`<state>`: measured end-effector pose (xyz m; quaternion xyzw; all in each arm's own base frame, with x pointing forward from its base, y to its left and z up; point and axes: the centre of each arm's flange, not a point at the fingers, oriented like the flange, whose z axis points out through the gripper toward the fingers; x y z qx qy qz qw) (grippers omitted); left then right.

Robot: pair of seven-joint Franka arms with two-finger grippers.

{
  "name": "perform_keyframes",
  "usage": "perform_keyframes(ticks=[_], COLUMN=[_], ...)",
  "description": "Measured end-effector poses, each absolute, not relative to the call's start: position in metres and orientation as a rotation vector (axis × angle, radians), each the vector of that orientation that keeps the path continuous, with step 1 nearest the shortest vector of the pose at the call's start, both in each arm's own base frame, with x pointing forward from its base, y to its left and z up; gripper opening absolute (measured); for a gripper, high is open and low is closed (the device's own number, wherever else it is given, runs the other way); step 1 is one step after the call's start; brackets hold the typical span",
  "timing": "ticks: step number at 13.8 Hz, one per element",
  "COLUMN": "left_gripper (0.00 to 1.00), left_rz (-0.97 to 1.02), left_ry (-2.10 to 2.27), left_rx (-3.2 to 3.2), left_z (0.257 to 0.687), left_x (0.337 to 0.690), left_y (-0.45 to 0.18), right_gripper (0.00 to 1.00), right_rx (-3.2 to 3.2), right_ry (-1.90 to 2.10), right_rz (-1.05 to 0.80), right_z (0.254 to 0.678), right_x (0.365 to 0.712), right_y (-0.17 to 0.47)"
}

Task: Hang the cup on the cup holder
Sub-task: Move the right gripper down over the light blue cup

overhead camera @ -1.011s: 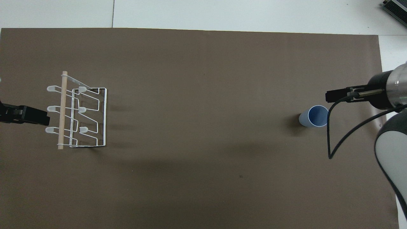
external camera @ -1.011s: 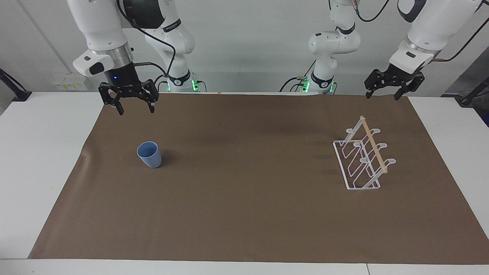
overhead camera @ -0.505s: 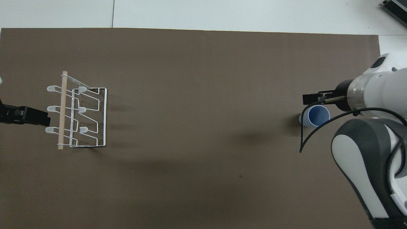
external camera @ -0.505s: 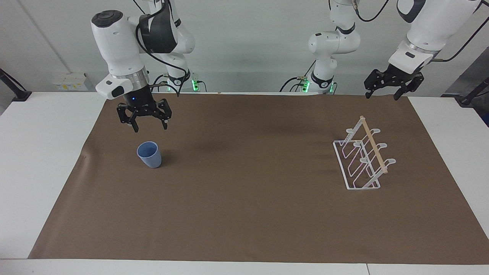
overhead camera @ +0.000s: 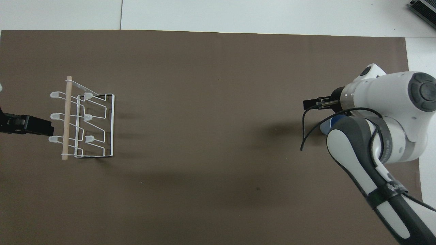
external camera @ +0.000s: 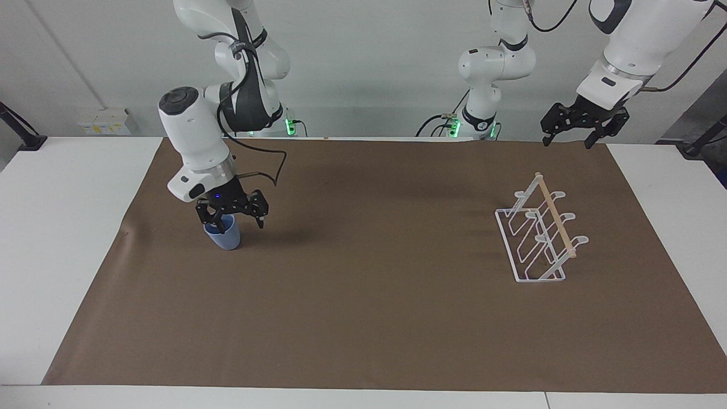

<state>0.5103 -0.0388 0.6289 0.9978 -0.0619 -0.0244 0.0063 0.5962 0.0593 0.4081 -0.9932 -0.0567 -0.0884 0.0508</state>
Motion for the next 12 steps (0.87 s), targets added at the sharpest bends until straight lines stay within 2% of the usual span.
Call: perform_keyframes(ticks=[3, 12], left_gripper=[1.0, 1.0], left_rz=[-0.076, -0.074], left_ry=[-0.194, -0.193], left_rx=[3.122, 3.122], left_z=[0.629, 0.627], left_x=[0.51, 0.511], left_y=[-0.039, -0.039], right_gripper=[1.0, 1.0], right_rx=[-3.016, -3.084], right_ry=[-0.185, -0.258], right_rz=[-0.248, -0.153], right_z=[0.388, 0.387], right_x=[0.595, 0.587], right_y=[0.066, 0.061])
